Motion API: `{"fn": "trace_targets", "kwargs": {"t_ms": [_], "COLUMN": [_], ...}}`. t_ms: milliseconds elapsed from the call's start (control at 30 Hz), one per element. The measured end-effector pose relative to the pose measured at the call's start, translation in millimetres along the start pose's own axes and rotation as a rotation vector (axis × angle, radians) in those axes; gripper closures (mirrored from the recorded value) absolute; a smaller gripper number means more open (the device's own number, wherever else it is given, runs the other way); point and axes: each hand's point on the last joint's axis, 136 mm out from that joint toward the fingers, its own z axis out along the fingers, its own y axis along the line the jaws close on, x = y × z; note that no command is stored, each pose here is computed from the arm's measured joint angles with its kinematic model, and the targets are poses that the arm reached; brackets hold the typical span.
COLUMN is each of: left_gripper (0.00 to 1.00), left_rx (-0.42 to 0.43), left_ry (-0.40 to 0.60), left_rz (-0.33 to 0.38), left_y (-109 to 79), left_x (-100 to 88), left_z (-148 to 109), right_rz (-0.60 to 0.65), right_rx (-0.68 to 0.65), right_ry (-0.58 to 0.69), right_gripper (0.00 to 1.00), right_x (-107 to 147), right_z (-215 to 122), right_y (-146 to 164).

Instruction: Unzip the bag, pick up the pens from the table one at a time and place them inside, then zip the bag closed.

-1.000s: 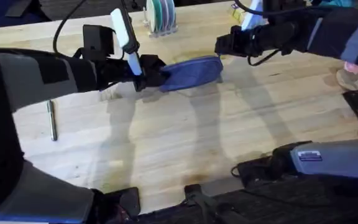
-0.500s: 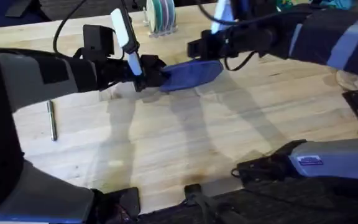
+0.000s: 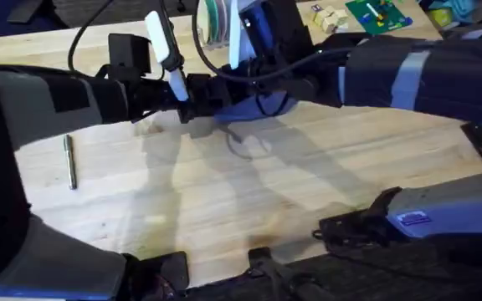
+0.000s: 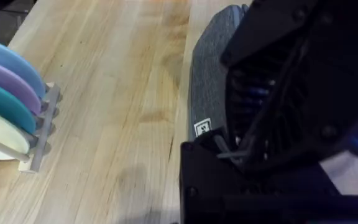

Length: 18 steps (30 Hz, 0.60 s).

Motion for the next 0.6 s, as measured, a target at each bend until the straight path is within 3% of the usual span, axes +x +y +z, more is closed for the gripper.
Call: {"fn": "trace_targets", "kwargs": {"t_ms": [100,133,167,200,567,600], "left_gripper": [0.958,0.958,0.958,0.958,0.956,0.905], "left_rx": [0.000,0.000,0.000,-0.001,-0.001,-0.002], "left_ry": [0.000,0.000,0.001,0.002,0.003,0.003], "left_rz": [0.000,0.000,0.002,0.004,0.005,0.007], "left_y": [0.0,-0.1,-0.1,0.1,0.1,0.2], "left_x": [0.1,0.1,0.2,0.2,0.2,0.3], "left_z": [0.0,0.0,0.2,0.5,0.6,0.6], "right_rz": [0.005,0.008,0.025,0.041,-0.002,-0.013], "right_rx": [0.002,0.004,0.016,0.023,0.088,0.094], "right_ry": [0.001,0.000,-0.002,0.023,0.069,0.078], "right_gripper": [0.941,0.807,0.378,0.026,0.005,0.004], "right_x": [0.1,-0.3,-4.9,-1.7,-0.9,-1.5], "right_z": [-0.1,-0.4,-7.9,-22.8,-92.6,-97.2], "right_y": [-1.0,-2.5,-10.5,-16.6,-40.3,-41.7]}}
